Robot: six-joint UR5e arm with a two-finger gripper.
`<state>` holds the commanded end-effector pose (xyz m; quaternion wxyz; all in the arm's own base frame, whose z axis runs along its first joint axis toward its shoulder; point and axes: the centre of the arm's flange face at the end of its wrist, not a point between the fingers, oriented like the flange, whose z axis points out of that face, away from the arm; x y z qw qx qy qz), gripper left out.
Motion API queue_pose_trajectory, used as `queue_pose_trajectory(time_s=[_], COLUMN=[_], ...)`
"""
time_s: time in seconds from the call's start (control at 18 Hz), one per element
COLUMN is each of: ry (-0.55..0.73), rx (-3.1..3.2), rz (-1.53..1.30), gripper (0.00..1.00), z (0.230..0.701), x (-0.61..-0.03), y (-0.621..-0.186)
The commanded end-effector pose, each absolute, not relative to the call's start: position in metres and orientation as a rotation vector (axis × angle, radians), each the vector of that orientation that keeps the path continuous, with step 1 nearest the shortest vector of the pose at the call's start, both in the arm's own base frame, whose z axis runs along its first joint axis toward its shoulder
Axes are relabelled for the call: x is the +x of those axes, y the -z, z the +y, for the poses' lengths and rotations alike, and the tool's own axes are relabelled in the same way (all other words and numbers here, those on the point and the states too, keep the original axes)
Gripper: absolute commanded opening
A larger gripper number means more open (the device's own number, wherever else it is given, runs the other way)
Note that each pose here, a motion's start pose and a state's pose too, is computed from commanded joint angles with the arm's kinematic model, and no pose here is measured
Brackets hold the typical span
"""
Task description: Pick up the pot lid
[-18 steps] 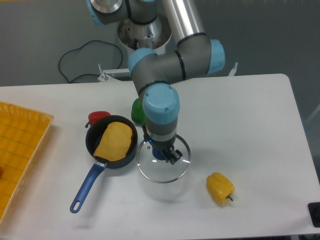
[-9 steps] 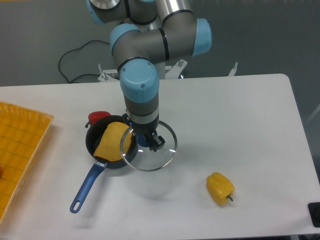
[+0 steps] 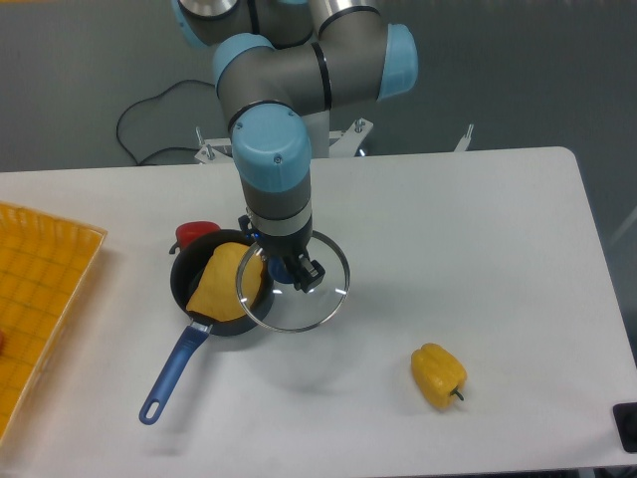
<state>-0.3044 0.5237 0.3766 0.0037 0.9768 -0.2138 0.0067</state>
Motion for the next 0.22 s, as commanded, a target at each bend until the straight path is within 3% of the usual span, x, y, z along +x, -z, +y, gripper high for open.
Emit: queue_pose_trajectory(time_s=[0.22], ry=[-0.019], rx=[3.063], rz=[-0.668], gripper=[0.42], z=[0.5189], x=[-0.3035], y=[-0.3787])
